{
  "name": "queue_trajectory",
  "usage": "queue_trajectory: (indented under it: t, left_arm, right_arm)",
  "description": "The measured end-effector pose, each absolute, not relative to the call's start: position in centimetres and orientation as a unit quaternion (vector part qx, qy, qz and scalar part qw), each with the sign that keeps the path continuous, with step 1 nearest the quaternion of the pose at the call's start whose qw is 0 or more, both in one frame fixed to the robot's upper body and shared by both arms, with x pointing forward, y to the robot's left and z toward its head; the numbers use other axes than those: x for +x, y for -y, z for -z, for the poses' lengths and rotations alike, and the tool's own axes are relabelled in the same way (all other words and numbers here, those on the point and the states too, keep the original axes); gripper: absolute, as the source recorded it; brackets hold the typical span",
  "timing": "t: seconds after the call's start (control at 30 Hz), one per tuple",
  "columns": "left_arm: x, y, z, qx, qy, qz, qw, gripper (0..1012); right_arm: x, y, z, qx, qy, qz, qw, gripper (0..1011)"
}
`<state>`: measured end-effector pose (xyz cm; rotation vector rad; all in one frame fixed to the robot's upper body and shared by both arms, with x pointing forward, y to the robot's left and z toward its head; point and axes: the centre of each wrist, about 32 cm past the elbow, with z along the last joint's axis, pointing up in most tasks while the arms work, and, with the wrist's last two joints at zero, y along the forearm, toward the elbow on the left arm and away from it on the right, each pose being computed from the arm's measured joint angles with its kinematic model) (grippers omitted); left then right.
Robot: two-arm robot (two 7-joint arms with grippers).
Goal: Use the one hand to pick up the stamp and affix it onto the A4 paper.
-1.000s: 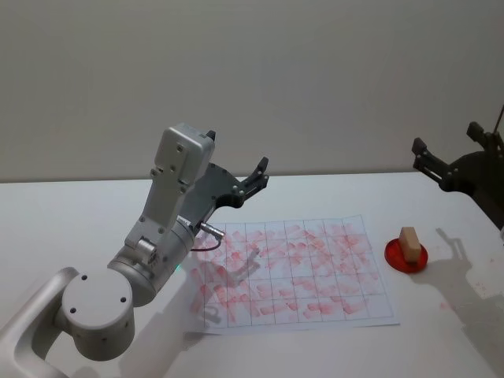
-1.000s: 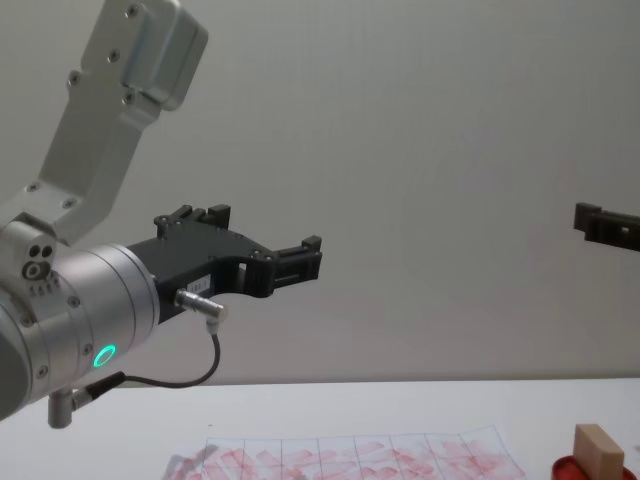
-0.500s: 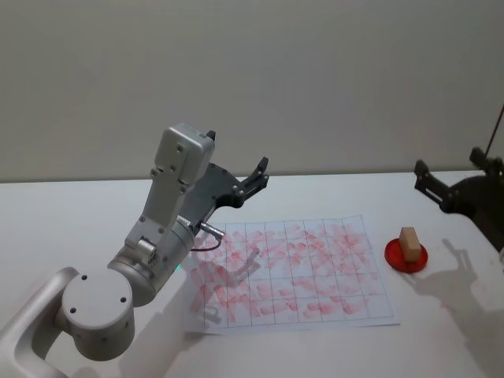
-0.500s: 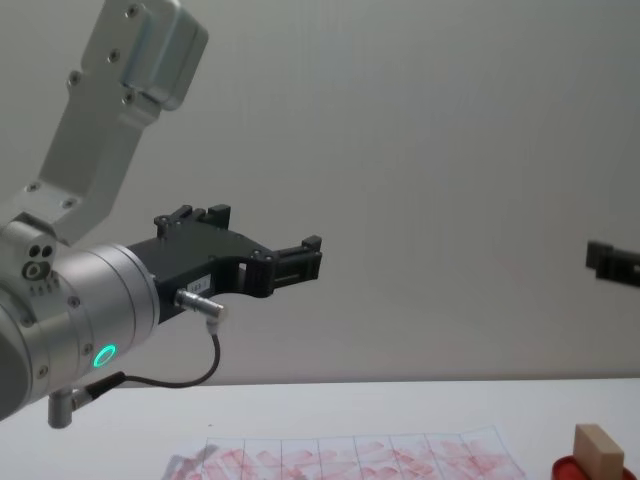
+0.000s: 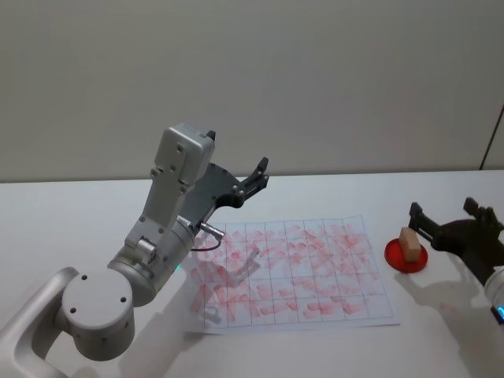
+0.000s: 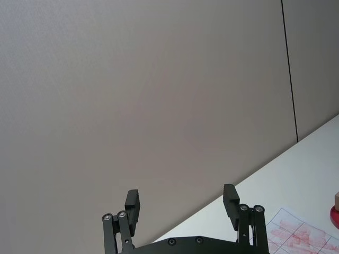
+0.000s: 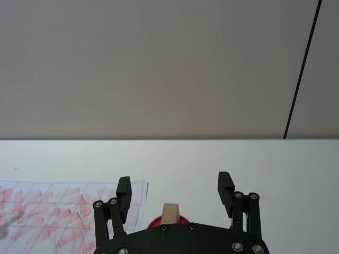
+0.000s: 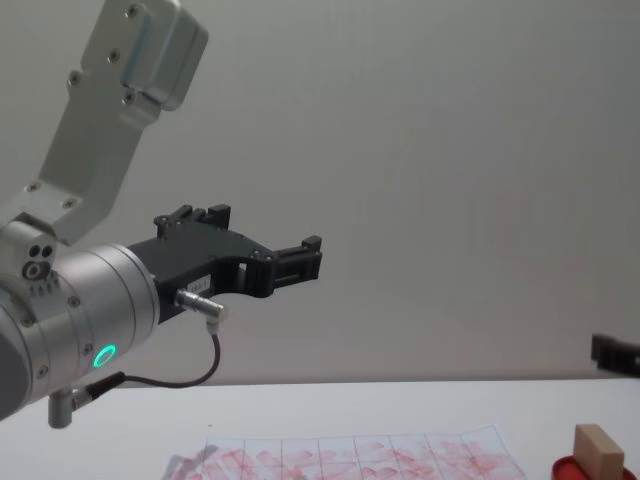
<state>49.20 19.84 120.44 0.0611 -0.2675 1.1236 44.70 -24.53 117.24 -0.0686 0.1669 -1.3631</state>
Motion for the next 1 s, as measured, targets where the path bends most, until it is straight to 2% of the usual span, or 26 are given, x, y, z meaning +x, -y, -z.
queue_trajectory:
  t: [0.27, 0.67, 1.0]
  left_arm:
    - [49.2, -19.8, -120.4, 0.029, 0.126, -0.531, 0.837, 1001]
    - [49.2, -19.8, -120.4, 0.029, 0.126, -0.531, 0.837, 1001]
    - [49.2, -19.8, -120.4, 0.029, 0.126, -0.531, 0.837, 1001]
  right_arm:
    - [45.7, 24.0, -116.3, -0.054, -0.107, 0.633, 0.765, 1001]
    - [47.8, 22.9, -115.5, -0.091, -0.127, 0.617, 0.771, 1001]
    - [48.5, 22.0, -115.0, -0.117, -0.139, 0.609, 0.772, 1001]
